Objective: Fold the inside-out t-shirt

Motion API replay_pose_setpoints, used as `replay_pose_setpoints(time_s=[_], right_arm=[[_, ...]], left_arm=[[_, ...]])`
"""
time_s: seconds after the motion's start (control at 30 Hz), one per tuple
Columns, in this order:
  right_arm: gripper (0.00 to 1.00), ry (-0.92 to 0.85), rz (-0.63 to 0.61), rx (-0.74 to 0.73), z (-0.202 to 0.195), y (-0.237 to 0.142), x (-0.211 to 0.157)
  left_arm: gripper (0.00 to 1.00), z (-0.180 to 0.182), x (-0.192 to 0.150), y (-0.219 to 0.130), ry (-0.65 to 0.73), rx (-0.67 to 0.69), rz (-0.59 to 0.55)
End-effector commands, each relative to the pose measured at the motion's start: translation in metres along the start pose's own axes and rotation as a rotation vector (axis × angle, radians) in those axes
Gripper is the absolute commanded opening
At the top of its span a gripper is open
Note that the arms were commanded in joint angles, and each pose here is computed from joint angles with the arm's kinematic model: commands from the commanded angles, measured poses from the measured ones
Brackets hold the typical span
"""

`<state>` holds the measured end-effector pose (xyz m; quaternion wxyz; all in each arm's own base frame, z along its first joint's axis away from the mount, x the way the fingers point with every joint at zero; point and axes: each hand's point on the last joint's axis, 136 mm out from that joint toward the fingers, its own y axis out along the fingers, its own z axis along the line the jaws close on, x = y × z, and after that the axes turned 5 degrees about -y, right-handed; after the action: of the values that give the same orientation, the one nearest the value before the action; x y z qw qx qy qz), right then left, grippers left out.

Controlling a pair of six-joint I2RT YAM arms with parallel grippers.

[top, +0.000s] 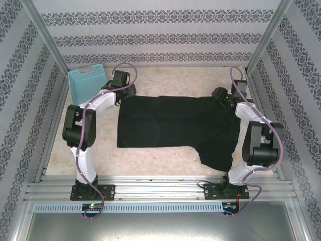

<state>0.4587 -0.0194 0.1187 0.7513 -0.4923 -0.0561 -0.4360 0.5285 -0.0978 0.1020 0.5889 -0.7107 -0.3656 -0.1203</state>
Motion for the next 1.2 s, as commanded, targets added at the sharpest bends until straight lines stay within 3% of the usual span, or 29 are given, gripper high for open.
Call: replay_pose_setpoints(time_s=[0.0, 0.23, 0.73, 0.87, 1.17], right_arm=[[0.66, -0.037, 0.005, 0.012, 0.011, 0.013, 0.012], [0.67, -0.038, 0.061, -0.018, 0.001, 0.042, 0.008], [0.69, -0.005, 0.091, -0.098, -0.027, 0.061, 0.01], [0.7, -0.009, 0.07, -0.084, -0.024, 0.058, 0.019], [0.71, -0.033, 0.043, -0.059, -0.012, 0.055, 0.033]], left_arm=[[0.61, 0.021, -0.01, 0.007, 0.085, 0.155, 0.061], [0.65, 0.022, -0.012, 0.042, 0.112, 0.176, 0.109], [0.48, 0.033, -0.01, 0.064, 0.102, 0.213, 0.148], [0.57, 0.038, -0.007, 0.061, 0.111, 0.239, 0.135], [0.53, 0.032, -0.008, 0.068, 0.109, 0.196, 0.146]])
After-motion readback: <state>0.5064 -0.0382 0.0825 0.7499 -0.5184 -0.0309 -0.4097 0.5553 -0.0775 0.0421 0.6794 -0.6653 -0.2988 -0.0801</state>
